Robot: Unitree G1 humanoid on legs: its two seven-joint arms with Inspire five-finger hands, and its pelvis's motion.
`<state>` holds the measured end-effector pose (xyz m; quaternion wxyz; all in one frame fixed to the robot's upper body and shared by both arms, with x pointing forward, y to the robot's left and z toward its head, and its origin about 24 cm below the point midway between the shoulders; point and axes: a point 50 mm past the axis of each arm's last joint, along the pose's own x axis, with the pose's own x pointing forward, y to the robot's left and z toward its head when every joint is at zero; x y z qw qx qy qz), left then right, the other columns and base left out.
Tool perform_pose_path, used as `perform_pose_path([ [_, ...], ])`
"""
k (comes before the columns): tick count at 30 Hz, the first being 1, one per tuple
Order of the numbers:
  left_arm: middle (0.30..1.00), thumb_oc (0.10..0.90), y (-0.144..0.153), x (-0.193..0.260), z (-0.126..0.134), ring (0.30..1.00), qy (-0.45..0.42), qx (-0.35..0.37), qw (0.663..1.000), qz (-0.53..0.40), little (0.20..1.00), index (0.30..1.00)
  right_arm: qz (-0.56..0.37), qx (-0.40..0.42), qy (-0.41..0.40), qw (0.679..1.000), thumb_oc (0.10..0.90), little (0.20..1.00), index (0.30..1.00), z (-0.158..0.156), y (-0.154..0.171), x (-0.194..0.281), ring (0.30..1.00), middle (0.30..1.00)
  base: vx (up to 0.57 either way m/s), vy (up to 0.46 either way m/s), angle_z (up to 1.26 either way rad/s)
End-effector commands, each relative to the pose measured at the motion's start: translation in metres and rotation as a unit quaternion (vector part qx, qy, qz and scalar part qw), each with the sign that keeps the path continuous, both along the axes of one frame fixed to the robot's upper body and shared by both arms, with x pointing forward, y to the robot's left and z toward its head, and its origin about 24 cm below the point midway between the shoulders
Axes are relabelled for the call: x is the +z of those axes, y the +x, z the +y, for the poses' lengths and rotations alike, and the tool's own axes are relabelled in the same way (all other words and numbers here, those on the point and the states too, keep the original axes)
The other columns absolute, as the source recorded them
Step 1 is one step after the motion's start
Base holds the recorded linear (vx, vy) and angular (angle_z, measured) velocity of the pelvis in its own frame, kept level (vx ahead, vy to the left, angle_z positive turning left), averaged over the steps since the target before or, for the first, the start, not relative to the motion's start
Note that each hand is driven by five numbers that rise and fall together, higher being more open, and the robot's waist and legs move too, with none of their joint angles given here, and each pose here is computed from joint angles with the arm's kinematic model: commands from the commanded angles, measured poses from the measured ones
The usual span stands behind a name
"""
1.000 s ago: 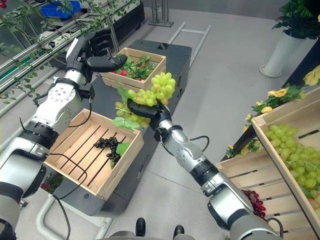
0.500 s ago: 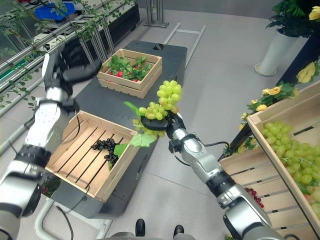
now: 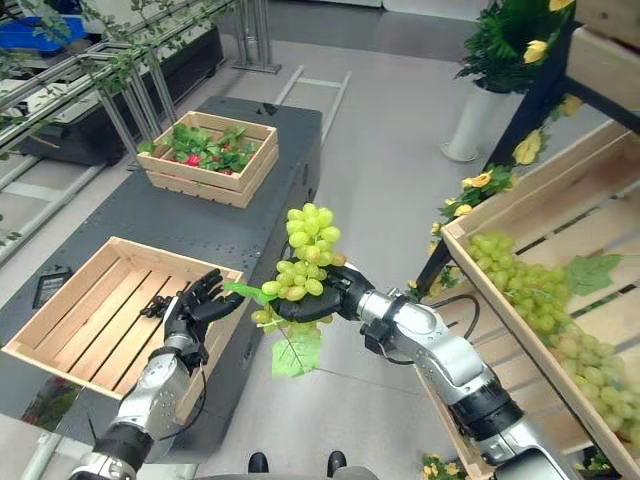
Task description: Pick up the fruits from the basket on one side to the basket on the other side
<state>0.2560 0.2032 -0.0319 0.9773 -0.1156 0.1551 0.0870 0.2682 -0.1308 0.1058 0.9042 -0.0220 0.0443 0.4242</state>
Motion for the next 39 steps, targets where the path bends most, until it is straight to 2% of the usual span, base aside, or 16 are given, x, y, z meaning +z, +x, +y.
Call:
perform_pose_path([
  [1, 0.900, 0.800, 0.028, 0.034, -0.002, 0.900, 0.024, -0.034, 0.994, -0.100, 0.900, 0.900, -0.098, 0.009, 0.095, 0.991, 0.400, 0.300, 0.300, -0.006, 0.004, 0.054, 0.300, 0.300, 0.00, 0.048, -0.22],
  [9, 0.900, 0.800, 0.013, 0.014, -0.002, 0.900, 0.003, -0.045, 0.997, -0.061, 0.900, 0.900, -0.125, -0.052, 0.140, 0.981, 0.400, 0.300, 0.300, -0.037, -0.006, 0.066, 0.300, 0.300, 0.00, 0.028, -0.21],
  [14, 0.900, 0.800, 0.010, 0.009, -0.001, 0.900, 0.001, -0.044, 0.998, -0.051, 0.900, 0.900, -0.160, -0.115, 0.137, 0.971, 0.400, 0.300, 0.300, -0.064, -0.006, 0.078, 0.300, 0.300, -0.01, 0.034, -0.17],
  [19, 0.900, 0.800, 0.006, 0.004, 0.000, 0.900, 0.000, -0.047, 0.998, -0.039, 0.900, 0.900, -0.182, -0.145, 0.132, 0.964, 0.400, 0.300, 0.300, -0.081, -0.005, 0.091, 0.300, 0.300, 0.01, 0.027, -0.21],
  [30, 0.900, 0.800, -0.005, -0.010, 0.001, 0.900, -0.006, -0.055, 0.998, -0.007, 0.900, 0.900, -0.248, -0.233, 0.174, 0.924, 0.400, 0.300, 0.300, -0.121, -0.004, 0.134, 0.300, 0.300, 0.02, 0.022, -0.10],
  [36, 0.900, 0.800, -0.006, -0.012, -0.003, 0.900, -0.010, -0.062, 0.998, -0.002, 0.900, 0.900, -0.217, -0.310, 0.201, 0.903, 0.400, 0.300, 0.300, -0.145, 0.008, 0.137, 0.300, 0.300, 0.00, 0.006, -0.01],
  [39, 0.900, 0.800, -0.006, -0.013, -0.008, 0.900, -0.012, -0.071, 0.997, -0.002, 0.900, 0.900, -0.161, -0.356, 0.245, 0.887, 0.400, 0.300, 0.300, -0.164, 0.019, 0.134, 0.300, 0.300, 0.01, 0.013, 0.00],
])
